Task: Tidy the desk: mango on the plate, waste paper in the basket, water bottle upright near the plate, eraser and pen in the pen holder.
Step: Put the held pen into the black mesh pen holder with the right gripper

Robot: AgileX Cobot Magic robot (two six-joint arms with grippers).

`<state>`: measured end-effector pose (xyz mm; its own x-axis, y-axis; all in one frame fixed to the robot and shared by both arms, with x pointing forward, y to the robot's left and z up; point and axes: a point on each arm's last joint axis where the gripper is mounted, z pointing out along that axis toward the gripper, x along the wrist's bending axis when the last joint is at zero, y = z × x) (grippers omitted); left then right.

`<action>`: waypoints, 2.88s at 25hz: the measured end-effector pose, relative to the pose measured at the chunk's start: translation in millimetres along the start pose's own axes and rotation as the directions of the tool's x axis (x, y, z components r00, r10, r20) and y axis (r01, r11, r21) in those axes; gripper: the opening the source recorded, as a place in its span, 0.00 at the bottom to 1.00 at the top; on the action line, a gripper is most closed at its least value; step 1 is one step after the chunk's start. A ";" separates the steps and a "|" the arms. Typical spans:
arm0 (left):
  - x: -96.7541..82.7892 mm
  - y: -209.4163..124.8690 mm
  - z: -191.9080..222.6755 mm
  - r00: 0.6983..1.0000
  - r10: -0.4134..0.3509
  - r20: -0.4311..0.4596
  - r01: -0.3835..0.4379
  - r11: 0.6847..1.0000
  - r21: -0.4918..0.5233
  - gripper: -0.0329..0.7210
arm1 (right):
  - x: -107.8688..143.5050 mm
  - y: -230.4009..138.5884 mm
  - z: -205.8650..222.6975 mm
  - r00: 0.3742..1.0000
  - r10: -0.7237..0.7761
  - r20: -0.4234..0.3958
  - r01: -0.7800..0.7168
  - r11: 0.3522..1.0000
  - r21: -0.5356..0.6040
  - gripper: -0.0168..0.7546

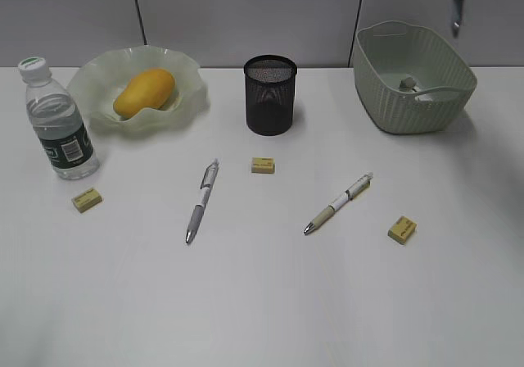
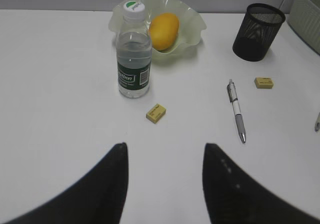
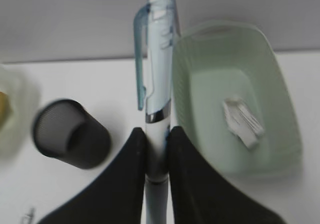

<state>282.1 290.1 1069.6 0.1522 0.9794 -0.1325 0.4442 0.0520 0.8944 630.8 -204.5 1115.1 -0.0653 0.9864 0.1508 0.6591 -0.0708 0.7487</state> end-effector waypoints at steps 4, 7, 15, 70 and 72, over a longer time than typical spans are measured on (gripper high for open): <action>0.0 0.0 0.0 1.000 0.000 0.000 0.000 1.000 0.000 0.54 | 51.3 15.4 -12.8 0.987 -0.070 -0.147 0.040 0.979 -0.201 0.18; 0.0 0.1 0.0 1.000 0.000 0.000 0.000 1.000 -0.001 0.54 | 78.5 18.1 -16.9 0.967 -0.114 -0.226 0.038 0.949 -0.314 0.17; 0.0 0.1 0.0 1.000 0.000 0.000 0.000 1.000 -0.001 0.54 | 111.1 7.0 17.7 0.938 -0.161 -0.308 0.020 0.909 -0.415 0.17; 0.0 0.1 0.0 1.000 0.000 0.000 0.000 1.000 -0.001 0.54 | 111.5 -99.5 191.5 0.937 -0.174 -0.302 0.071 0.944 -0.323 0.18; 0.0 0.1 0.0 1.000 0.000 0.000 0.000 1.000 -0.001 0.54 | 111.5 -100.0 192.0 0.937 -0.178 -0.301 0.076 0.944 -0.323 0.20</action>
<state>282.2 290.1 1069.7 0.1523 0.9794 -0.1325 0.4433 0.0521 0.8948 701.4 -59.0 933.1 -0.4042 0.8921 0.2021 0.3753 -0.0398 0.9261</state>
